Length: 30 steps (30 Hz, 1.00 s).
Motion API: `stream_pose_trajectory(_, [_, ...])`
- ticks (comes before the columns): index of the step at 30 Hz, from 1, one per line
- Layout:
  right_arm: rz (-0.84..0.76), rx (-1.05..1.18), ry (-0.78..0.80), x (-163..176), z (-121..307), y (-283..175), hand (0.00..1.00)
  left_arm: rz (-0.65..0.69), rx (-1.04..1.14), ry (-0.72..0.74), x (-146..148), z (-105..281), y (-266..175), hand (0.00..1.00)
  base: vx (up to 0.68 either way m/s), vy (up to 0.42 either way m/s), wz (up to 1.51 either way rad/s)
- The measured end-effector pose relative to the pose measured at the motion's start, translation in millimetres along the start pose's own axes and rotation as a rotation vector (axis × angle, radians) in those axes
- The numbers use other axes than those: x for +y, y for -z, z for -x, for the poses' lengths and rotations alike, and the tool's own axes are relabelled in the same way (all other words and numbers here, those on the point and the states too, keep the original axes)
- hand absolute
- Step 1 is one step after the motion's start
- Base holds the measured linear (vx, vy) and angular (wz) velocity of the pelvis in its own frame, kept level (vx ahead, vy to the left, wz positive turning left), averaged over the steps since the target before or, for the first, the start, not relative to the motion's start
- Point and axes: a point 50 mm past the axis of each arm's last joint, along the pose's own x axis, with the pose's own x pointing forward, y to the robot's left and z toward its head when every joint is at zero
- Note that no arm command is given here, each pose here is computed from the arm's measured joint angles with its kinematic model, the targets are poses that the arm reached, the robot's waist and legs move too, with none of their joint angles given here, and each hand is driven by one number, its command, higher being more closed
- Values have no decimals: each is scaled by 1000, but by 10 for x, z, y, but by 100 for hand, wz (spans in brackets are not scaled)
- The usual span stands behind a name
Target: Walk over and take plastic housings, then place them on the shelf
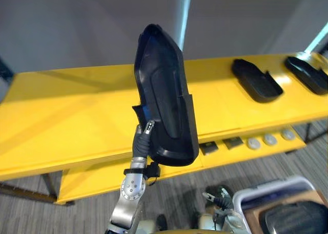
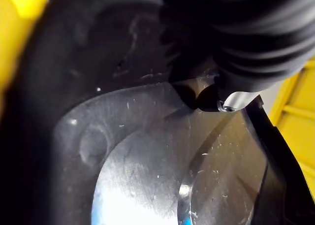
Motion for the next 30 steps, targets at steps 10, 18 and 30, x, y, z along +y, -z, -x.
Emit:
stream_pose_trajectory(10, [1, -1, 18, -60, 26, 26, 0, 24, 43, 11, -73, 14, 93, 100, 168, -198, 0])
stream_pose_trajectory(18, [44, 29, 13, -59, 28, 98, 0, -12, 118, -15, -17, -21, 267, 100, 19, 16, -1])
stream_pose_trajectory(30, [124, 59, 12, -150, 17, 156, 0, -267, 204, -318, 621, -561, 444, 100, -133, -1, -6])
